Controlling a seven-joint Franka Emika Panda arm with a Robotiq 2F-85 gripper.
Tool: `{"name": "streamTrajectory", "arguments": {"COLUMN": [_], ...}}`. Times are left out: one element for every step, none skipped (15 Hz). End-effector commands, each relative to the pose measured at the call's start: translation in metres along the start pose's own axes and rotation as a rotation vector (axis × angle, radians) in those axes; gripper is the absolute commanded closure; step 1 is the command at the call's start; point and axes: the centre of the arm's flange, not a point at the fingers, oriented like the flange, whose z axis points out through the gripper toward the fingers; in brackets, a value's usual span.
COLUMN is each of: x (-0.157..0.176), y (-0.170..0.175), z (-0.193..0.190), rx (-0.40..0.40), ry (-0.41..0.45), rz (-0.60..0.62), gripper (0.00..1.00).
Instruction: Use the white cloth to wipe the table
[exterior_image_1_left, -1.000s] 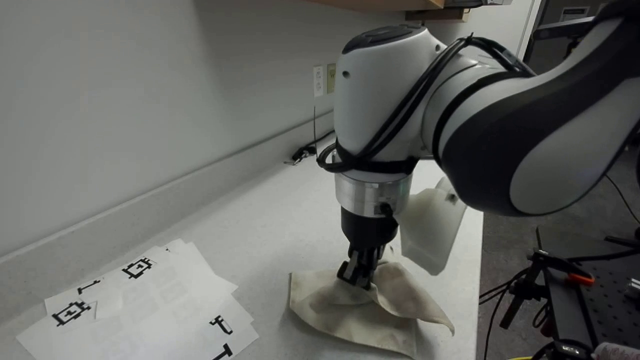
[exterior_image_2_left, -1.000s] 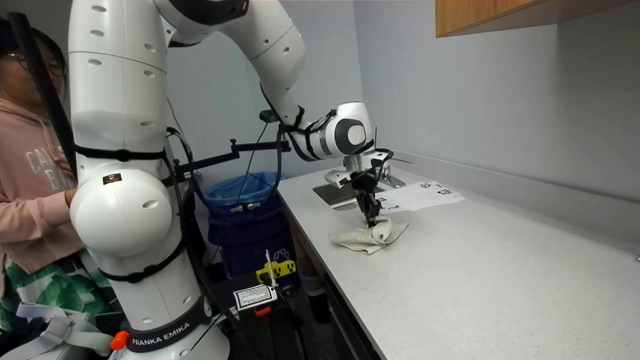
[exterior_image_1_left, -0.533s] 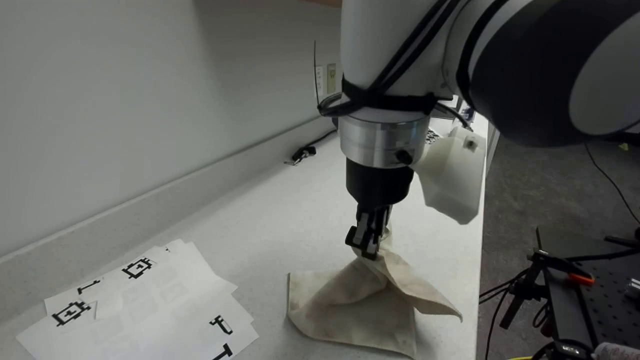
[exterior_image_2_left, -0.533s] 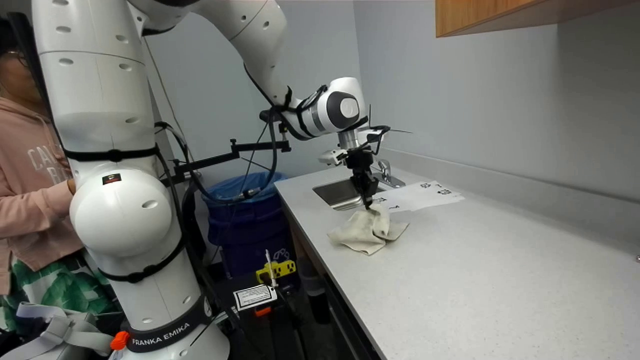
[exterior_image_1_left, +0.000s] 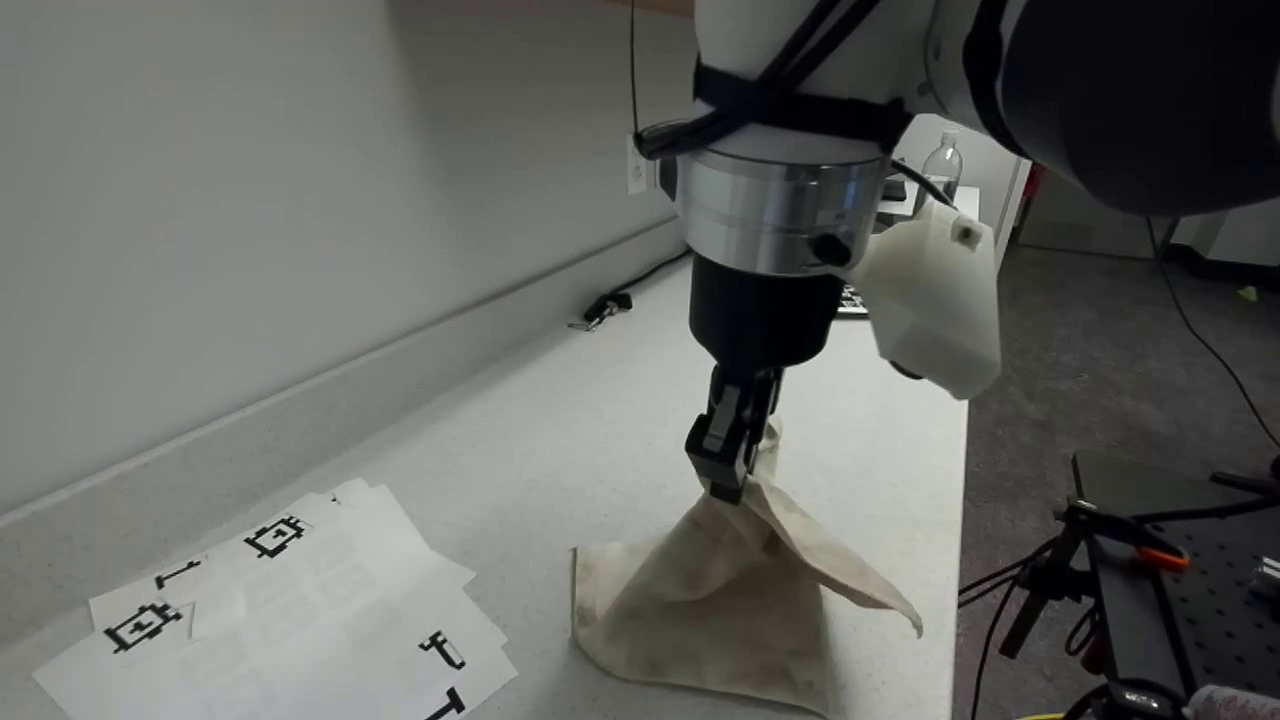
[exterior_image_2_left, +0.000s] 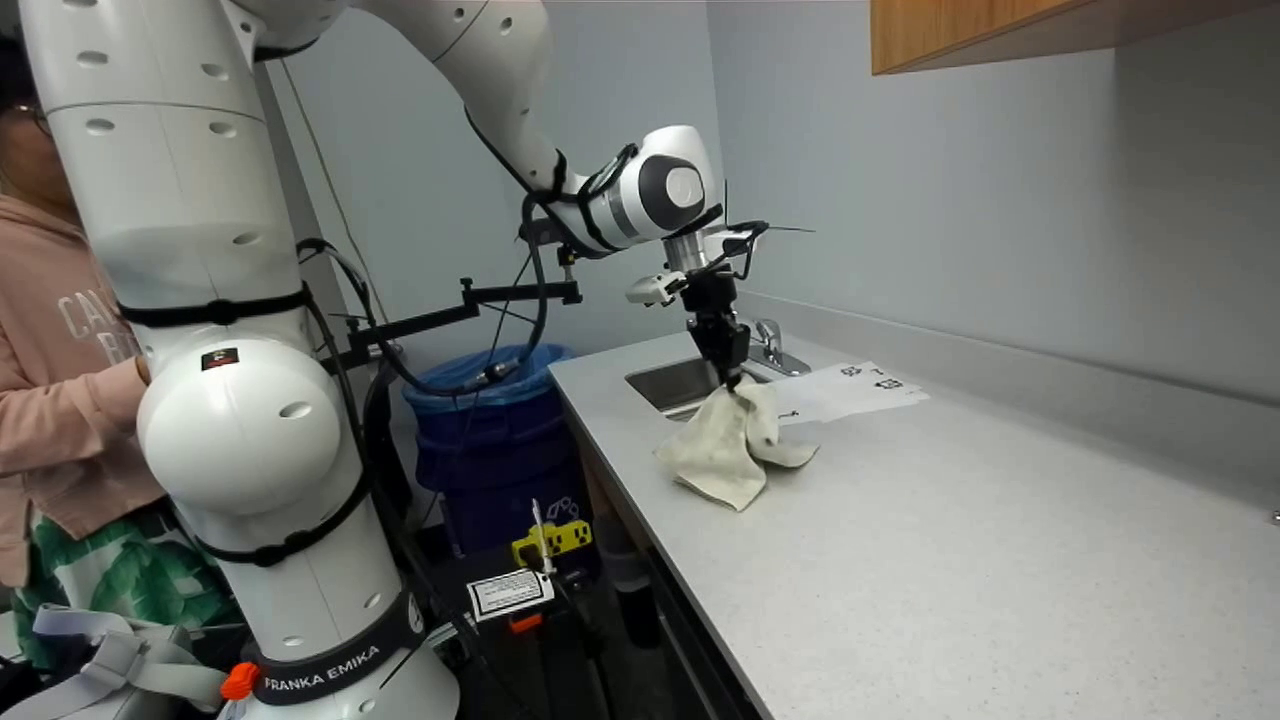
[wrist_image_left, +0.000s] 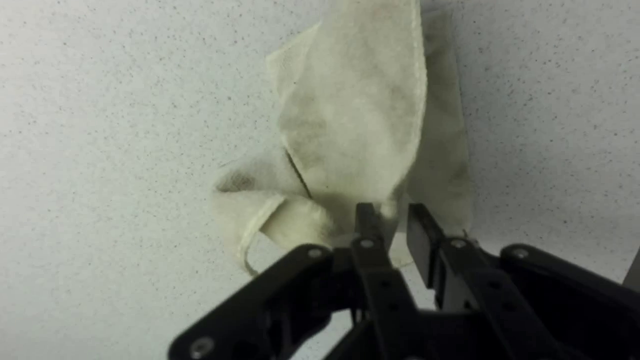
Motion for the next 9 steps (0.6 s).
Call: {"name": "streamTrajectory", "arguments": {"x": [-0.003,-0.004,-0.004,-0.005,-0.007,-0.008,-0.01,-0.011,-0.013], "y": [0.006,0.006,0.008,0.011,0.013,0.018,0.023,0.028,0.032], "z": [-0.016,-0.018,-0.019,-0.019,-0.02,-0.021,-0.021,-0.021,-0.023], "rx": [-0.017,-0.022,-0.027,-0.039,-0.046,-0.056,-0.064,-0.073,-0.079], "ry": [-0.001,0.0,-0.003,-0.01,-0.014,-0.019,-0.026,-0.032,-0.038], "rz": [-0.024,-0.023,-0.021,-0.016,-0.012,-0.003,0.007,0.018,0.03], "gripper": [0.46,0.38,0.31,0.23,0.16,0.09,0.01,0.0,0.0]}}
